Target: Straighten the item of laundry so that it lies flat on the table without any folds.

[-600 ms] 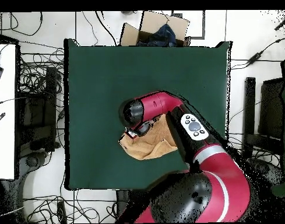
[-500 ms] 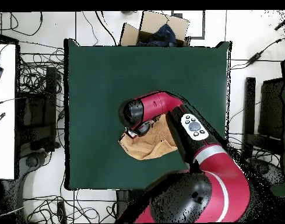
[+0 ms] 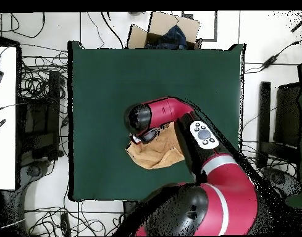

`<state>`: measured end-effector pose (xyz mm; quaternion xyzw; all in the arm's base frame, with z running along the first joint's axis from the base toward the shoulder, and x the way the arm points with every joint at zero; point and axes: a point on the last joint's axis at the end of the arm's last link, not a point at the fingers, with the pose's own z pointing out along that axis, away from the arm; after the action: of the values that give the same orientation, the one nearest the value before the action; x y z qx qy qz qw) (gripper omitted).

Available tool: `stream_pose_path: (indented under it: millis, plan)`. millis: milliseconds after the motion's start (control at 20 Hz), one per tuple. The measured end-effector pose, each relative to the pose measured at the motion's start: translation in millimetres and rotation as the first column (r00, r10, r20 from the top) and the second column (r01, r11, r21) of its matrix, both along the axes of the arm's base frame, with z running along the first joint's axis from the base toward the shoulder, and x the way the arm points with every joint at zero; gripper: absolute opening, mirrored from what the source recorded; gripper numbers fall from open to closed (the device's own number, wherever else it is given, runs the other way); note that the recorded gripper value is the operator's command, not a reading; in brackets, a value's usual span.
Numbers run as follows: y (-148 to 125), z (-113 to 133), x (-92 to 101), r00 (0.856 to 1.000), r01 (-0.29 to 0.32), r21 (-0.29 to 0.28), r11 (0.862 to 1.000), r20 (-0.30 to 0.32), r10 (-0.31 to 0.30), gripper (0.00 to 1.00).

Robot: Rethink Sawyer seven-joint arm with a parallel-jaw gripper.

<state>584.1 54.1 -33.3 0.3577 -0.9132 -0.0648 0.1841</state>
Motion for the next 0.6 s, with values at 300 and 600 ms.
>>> stream_pose_path:
  millis: [300,600]
  plan:
    - [7,3,-2.7,1.0,0.016,-0.024,1.0,-0.011,-0.017,0.0]
    - [15,0,-7.8,1.0,0.005,-0.039,0.999,-0.012,-0.005,0.0]
